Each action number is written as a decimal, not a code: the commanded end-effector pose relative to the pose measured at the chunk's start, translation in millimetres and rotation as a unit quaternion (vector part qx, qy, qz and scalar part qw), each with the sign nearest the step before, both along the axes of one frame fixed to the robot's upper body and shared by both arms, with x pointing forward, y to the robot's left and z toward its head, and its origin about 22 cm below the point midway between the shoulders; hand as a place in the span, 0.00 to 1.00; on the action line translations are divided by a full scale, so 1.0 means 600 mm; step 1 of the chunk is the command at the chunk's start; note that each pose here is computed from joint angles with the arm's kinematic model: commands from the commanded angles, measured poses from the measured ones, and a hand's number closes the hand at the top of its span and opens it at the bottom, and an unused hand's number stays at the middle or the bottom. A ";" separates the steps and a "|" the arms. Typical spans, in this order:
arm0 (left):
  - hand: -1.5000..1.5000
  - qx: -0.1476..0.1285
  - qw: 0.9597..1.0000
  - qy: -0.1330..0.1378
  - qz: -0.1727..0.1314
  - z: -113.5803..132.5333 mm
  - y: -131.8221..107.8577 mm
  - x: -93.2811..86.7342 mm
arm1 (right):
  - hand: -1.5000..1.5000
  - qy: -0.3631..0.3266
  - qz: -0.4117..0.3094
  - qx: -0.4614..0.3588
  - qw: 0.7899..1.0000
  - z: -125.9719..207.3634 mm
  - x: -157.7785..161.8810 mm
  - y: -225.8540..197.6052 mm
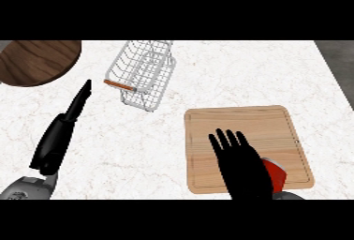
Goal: Pick the tomato from the cutting board and place it in the tiered basket
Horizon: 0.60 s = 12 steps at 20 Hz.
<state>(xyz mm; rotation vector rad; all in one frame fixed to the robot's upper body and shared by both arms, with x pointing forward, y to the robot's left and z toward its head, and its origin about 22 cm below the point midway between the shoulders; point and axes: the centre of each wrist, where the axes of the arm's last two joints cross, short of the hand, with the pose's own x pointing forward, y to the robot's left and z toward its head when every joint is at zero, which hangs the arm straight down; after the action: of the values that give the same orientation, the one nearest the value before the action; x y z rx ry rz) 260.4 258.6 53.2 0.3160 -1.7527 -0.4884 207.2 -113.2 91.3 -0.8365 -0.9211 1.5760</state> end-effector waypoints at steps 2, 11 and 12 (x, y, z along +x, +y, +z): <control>0.50 -0.006 1.000 0.000 -0.004 0.005 0.023 -0.005 | 0.00 -0.037 -0.054 -0.020 0.998 0.011 0.022 0.010; 0.50 -0.005 1.000 0.008 -0.001 -0.005 0.028 0.012 | 0.00 -0.023 -0.057 -0.018 0.998 -0.027 0.021 -0.019; 0.50 -0.011 1.000 -0.001 -0.003 0.011 0.006 -0.023 | 0.00 -0.015 -0.059 -0.021 0.998 -0.054 0.015 -0.023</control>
<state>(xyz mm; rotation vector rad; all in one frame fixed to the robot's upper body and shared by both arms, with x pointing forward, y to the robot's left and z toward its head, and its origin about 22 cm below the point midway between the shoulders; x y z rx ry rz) 257.3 261.5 52.8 0.3080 -1.7514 -0.4874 221.6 -126.1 80.2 -0.9095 -0.9074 1.4997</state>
